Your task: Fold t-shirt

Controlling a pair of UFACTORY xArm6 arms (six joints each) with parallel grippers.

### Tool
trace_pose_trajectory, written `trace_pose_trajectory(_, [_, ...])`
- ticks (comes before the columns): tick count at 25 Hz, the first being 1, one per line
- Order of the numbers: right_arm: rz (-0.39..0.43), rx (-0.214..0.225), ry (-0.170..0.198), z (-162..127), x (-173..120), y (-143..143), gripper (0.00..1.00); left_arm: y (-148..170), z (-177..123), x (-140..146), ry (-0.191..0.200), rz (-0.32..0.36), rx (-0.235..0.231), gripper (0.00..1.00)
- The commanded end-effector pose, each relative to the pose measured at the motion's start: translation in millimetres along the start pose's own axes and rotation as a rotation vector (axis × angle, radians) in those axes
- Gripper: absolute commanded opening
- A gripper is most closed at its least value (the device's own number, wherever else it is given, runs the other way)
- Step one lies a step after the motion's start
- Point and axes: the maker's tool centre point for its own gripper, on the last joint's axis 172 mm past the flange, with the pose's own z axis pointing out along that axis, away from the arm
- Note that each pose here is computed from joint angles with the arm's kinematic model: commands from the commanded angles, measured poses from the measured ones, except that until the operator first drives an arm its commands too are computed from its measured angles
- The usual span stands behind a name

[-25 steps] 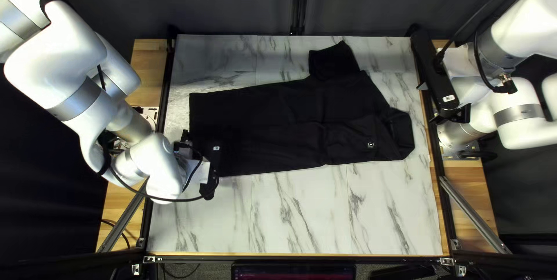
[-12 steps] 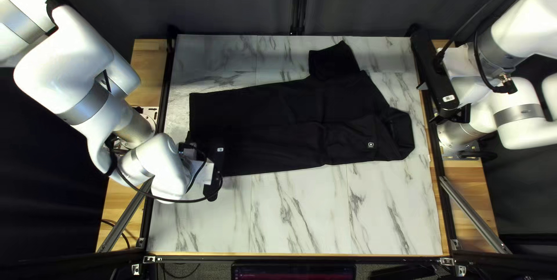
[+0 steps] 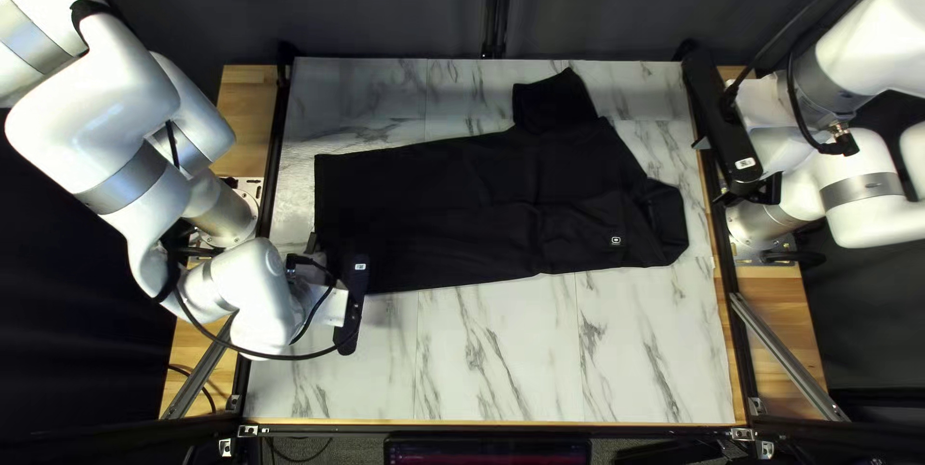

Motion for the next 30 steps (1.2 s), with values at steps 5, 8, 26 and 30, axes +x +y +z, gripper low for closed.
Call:
trace_pose_trajectory(5, [0.000, 0.000, 0.000, 0, 0, 0, 1.00, -24, 5, -15, -0.054, -0.001, 0.003, 1.00])
trace_pose_trajectory(8, [0.000, 0.000, 0.000, 0, 0, 0, 1.00, -41, 7, -9, -0.060, -0.003, -0.008, 1.00])
trace_pose_trajectory(26, [0.000, 0.000, 0.000, 0, 0, 0, 1.00, -79, 54, 31, -0.108, -0.121, -0.397, 1.00])
trace_pose_trajectory(30, [0.000, 0.000, 0.000, 0, 0, 0, 1.00, -82, 54, 15, -0.116, -0.111, -0.454, 1.00])
